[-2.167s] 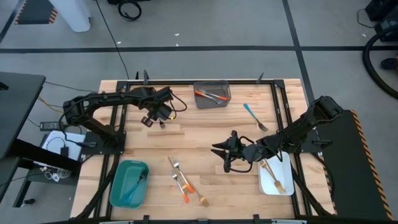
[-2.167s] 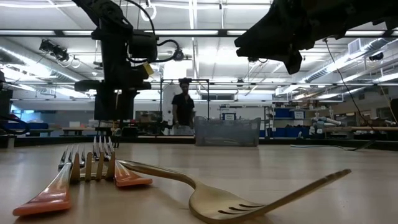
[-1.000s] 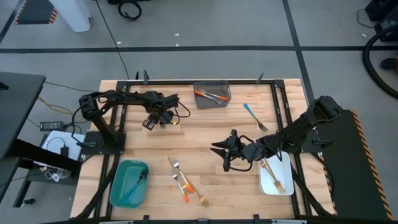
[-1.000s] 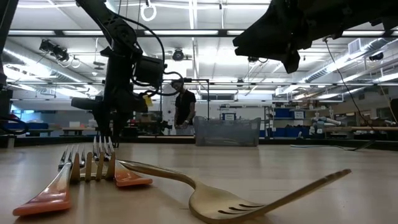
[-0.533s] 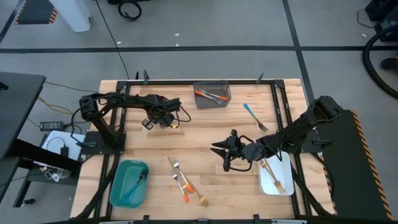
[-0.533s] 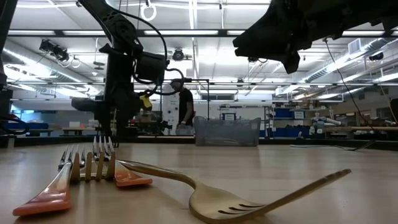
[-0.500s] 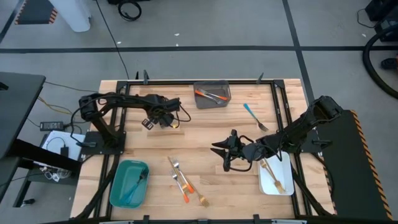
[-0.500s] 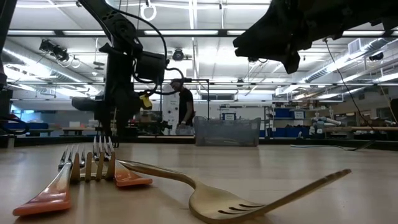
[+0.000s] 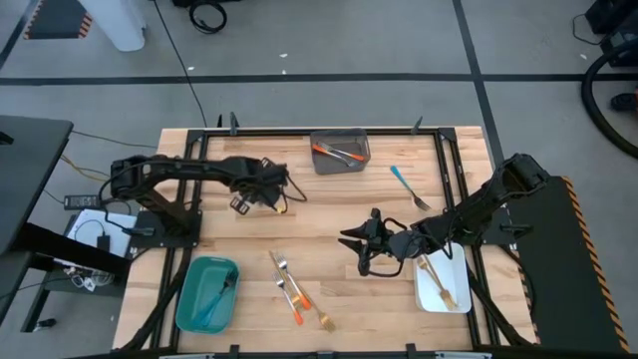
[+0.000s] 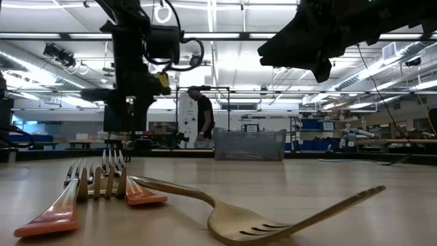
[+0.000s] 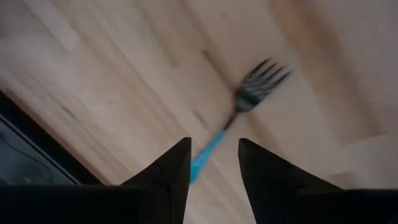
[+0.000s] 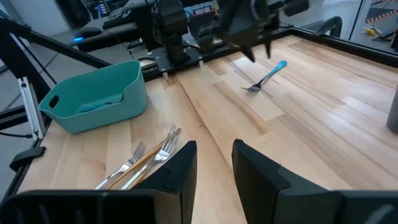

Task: Sort silverware by color (type)
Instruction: Put the blue fork into the green bin

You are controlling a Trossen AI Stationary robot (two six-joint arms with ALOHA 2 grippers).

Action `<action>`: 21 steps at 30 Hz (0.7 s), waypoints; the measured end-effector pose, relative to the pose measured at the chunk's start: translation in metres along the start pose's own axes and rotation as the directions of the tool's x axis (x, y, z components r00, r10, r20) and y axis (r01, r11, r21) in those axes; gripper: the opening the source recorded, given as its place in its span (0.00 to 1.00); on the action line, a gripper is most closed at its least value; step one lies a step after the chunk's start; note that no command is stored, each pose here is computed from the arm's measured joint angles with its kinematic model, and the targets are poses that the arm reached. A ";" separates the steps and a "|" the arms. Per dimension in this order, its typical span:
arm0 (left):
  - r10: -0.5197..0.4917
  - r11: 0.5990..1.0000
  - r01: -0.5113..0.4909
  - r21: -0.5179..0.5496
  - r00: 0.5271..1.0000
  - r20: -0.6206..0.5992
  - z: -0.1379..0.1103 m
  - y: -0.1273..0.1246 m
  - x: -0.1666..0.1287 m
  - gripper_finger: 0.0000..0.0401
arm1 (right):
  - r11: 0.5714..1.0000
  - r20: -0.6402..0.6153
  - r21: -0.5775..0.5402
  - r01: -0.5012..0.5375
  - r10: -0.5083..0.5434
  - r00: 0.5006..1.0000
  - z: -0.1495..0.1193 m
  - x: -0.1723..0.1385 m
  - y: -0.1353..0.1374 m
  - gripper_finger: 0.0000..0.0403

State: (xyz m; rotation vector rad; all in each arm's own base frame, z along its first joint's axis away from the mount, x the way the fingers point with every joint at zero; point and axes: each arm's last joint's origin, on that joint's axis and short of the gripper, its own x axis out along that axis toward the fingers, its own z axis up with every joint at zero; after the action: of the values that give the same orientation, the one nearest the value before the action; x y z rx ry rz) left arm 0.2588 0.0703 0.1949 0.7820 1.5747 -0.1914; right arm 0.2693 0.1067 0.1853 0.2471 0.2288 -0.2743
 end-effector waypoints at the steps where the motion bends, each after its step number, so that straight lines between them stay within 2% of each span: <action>1: -0.001 1.000 0.001 -0.014 1.000 0.002 0.004 -0.004 -0.002 0.35 | 1.000 0.000 0.000 0.000 0.000 1.000 0.000 0.000 0.000 0.27; 6: -0.010 0.999 0.011 -0.042 0.999 0.032 0.022 -0.027 -0.017 0.35 | 1.000 -0.001 -0.001 0.000 0.000 1.000 0.000 0.000 0.000 0.27; 14: -0.104 0.987 0.113 -0.115 0.991 0.084 0.040 -0.059 -0.030 0.35 | 1.000 -0.013 -0.008 0.005 -0.005 1.000 -0.001 0.000 -0.001 0.27; 21: -0.091 0.975 0.113 -0.191 0.989 0.120 0.049 -0.075 -0.041 0.35 | 1.000 -0.012 -0.011 0.005 -0.005 1.000 -0.001 0.000 -0.001 0.27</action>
State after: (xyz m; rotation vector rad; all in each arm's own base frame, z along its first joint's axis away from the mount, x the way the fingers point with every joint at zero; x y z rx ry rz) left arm 0.2539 -0.0283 0.2000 0.5270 1.5038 -0.1481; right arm 0.2688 0.1067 0.1839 0.2376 0.2425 -0.2763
